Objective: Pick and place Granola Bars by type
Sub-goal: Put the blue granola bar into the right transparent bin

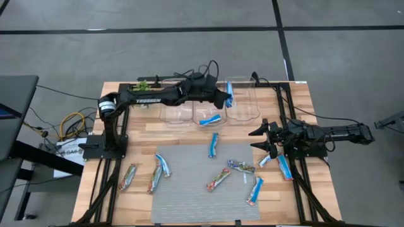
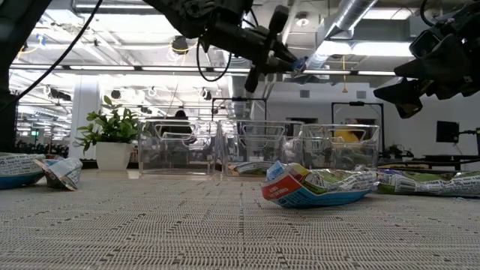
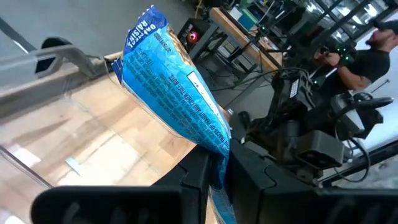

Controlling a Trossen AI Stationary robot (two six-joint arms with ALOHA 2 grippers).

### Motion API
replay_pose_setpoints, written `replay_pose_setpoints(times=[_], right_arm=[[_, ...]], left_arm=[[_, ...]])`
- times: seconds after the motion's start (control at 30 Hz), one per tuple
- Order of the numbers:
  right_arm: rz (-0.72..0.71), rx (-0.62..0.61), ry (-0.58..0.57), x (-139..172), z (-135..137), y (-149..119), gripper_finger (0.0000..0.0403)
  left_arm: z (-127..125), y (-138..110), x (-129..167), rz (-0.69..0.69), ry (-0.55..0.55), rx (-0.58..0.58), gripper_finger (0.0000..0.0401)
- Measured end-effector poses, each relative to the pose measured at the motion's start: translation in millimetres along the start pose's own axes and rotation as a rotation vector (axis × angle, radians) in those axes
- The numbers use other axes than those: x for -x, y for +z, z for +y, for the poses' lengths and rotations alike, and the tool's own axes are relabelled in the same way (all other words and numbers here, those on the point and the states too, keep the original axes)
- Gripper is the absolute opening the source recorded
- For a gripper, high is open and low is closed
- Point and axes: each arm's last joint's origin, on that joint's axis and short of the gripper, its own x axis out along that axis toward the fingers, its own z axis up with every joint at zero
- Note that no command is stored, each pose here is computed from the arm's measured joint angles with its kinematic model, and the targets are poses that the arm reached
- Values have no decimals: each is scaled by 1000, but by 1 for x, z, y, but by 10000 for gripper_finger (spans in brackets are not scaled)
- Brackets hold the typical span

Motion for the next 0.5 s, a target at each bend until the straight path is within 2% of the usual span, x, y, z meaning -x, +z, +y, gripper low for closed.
replay_pose_setpoints(times=[0.1,0.27,0.5], right_arm=[[0,0,0,0,0,0,255],[0,0,0,0,0,0,255],[0,0,-1,0,0,0,255]], left_arm=[[1,1,0,-8,-2,-56,41],[-3,8,-7,-6,-11,-212,41],[-6,15,-37,92,5,-517,41]])
